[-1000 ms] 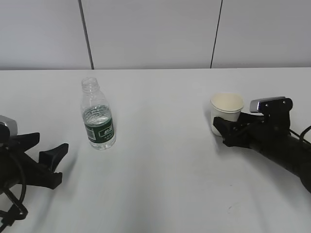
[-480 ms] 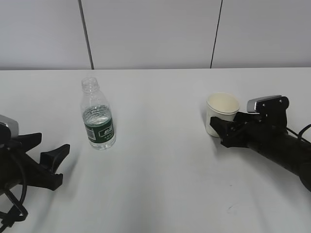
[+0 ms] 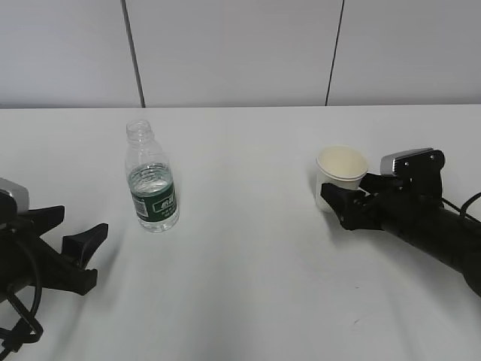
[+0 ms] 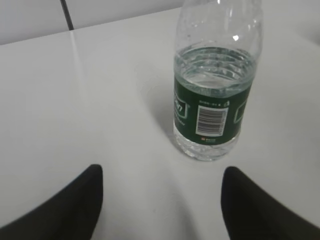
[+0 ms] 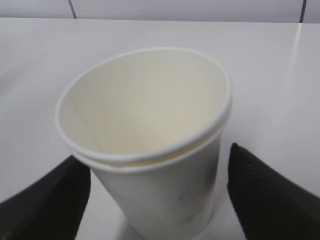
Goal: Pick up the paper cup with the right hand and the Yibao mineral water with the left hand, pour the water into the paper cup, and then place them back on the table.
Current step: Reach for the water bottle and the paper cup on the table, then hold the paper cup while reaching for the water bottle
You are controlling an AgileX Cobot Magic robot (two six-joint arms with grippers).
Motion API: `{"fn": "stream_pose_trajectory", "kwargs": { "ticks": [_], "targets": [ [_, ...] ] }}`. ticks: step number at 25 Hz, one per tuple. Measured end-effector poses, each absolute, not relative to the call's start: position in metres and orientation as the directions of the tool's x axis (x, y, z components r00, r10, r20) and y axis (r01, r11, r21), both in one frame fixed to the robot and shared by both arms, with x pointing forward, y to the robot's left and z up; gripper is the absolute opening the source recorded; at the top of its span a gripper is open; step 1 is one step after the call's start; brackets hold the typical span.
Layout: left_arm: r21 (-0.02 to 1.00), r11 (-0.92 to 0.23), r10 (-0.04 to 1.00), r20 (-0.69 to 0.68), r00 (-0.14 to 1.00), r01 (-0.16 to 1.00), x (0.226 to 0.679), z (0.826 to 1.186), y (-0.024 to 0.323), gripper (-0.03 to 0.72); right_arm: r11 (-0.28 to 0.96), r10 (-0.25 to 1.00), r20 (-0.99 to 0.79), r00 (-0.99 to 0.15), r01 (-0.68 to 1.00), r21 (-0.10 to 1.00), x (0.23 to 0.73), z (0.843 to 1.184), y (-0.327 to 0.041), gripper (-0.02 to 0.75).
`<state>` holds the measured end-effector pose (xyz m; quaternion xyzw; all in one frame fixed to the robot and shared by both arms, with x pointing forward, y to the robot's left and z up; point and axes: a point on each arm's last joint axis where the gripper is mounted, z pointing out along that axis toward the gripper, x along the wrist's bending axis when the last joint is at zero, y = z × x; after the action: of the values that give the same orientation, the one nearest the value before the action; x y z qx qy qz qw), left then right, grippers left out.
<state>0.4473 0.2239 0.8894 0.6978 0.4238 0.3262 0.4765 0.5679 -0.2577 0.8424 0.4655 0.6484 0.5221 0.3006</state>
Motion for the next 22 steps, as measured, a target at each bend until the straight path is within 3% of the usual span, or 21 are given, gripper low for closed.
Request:
{"fn": "stream_pose_trajectory", "kwargs": {
  "ticks": [22],
  "targets": [
    [0.942,-0.187,0.902,0.051,0.428,0.281,0.447,0.889,0.224,0.458,0.041,0.897,0.076,-0.435,0.254,0.966,0.590,0.833,-0.253,0.669]
  ]
}}
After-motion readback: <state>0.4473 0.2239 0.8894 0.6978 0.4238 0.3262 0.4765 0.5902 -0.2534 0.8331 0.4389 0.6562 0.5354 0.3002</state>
